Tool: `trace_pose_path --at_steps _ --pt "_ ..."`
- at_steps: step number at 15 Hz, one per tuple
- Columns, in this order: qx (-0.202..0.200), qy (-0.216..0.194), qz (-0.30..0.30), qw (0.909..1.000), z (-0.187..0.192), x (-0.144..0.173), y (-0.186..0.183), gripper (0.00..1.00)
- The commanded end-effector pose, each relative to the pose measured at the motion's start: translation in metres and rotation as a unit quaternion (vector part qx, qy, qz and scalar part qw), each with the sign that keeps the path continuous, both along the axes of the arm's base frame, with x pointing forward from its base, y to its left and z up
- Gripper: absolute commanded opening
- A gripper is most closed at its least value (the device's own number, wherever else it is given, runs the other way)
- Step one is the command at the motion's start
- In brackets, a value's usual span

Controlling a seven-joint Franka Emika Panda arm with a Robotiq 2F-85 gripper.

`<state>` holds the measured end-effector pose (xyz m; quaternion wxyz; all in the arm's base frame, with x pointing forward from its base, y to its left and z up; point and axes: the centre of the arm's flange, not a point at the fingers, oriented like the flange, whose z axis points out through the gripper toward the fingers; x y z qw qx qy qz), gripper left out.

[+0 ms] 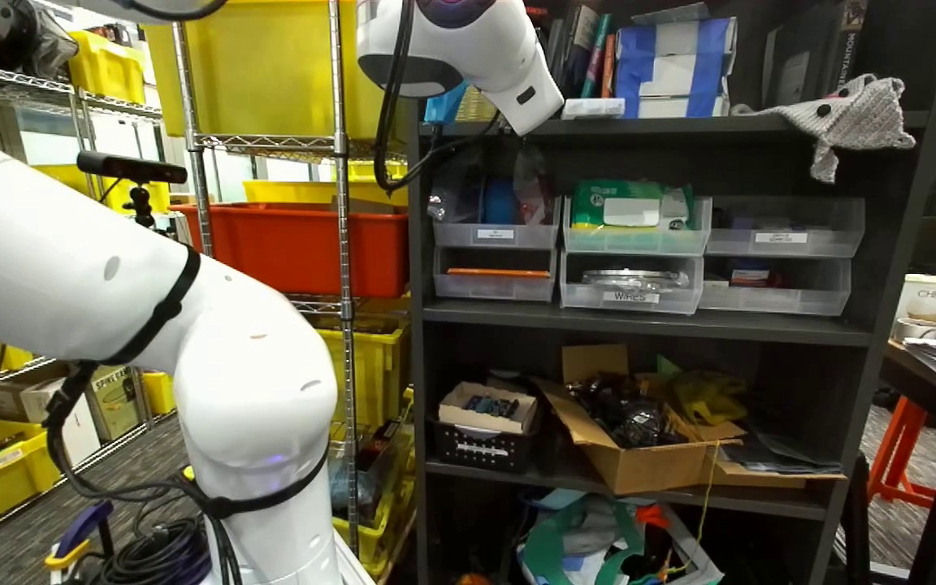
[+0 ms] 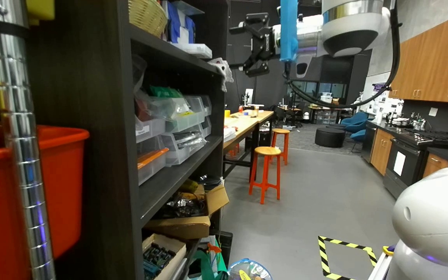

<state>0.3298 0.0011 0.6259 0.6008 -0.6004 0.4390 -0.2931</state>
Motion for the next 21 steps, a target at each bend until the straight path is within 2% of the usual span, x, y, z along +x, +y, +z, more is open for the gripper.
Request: trace_pose_path --at_steps 1,2,6,9,11,14,17,21 --pt "-0.002 0.024 0.002 0.9997 0.009 0.02 0.005 1.0" --pt "-0.002 0.006 0.005 1.0 0.005 0.008 0.004 1.0" --pt "-0.005 0.02 0.007 0.9998 -0.001 0.017 0.004 1.0" --pt "0.037 0.043 0.016 0.9982 0.008 0.031 -0.001 1.0" --pt "0.081 0.073 0.028 0.9936 0.021 0.042 -0.006 1.0" --pt "0.125 0.103 0.04 0.9859 0.04 0.053 -0.011 1.0" --pt "0.151 0.141 0.045 0.9774 0.05 0.071 -0.014 1.0" --pt "0.154 0.176 0.027 0.9719 0.043 0.108 -0.012 1.0"
